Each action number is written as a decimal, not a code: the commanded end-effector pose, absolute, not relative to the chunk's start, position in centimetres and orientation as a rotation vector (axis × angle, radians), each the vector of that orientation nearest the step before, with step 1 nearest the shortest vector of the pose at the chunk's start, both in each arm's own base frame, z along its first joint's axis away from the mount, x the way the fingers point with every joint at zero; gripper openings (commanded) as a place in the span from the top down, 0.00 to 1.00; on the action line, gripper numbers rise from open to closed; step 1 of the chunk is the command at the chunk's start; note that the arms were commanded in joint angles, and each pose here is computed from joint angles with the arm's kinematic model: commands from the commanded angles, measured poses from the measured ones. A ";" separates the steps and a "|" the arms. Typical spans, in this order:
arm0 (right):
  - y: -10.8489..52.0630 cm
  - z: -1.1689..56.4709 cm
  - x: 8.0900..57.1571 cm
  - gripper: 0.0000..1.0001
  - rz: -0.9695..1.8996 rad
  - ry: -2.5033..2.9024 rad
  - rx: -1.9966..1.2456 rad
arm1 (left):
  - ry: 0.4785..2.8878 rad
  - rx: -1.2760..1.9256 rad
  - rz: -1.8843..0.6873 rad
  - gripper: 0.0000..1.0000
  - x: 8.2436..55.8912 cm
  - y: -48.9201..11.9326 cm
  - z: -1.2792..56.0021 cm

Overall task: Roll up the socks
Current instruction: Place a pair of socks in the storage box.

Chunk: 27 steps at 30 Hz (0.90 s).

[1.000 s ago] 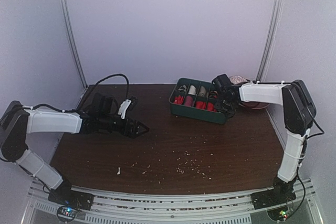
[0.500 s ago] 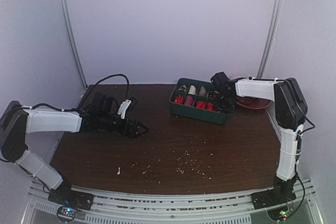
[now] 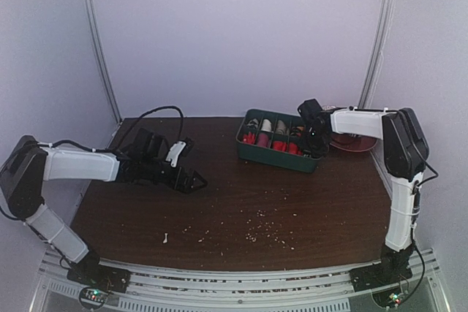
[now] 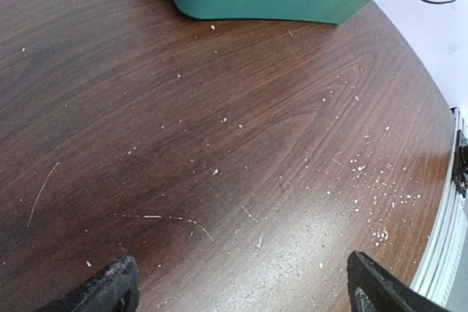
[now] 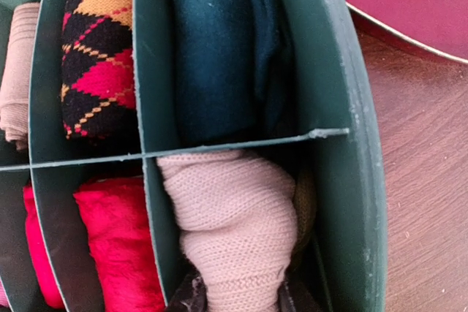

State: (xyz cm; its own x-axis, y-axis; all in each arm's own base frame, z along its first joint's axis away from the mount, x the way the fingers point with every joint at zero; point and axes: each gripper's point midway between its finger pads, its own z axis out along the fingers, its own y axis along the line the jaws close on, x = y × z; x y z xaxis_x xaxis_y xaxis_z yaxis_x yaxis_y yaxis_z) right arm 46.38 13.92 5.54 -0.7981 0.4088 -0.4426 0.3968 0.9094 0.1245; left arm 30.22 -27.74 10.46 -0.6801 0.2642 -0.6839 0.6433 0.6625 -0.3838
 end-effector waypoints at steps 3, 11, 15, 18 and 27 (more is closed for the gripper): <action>10.0 -2.6 40.4 0.65 -0.227 2.864 0.600 | 2.254 0.721 -0.817 0.02 31.3 -28.3 10.8; 9.7 -0.4 40.7 0.57 -0.214 2.807 0.633 | 2.255 0.728 -0.826 0.02 31.1 -28.3 10.5; 10.0 1.1 41.4 0.54 -0.181 2.768 0.644 | 2.245 0.728 -0.831 0.02 31.0 -28.3 10.8; 10.1 2.3 41.9 0.52 -0.160 2.738 0.647 | 2.239 0.733 -0.833 0.02 30.9 -28.3 10.8; 10.0 4.7 42.3 0.47 -0.135 2.674 0.661 | 2.226 0.734 -0.841 0.02 30.7 -28.3 11.3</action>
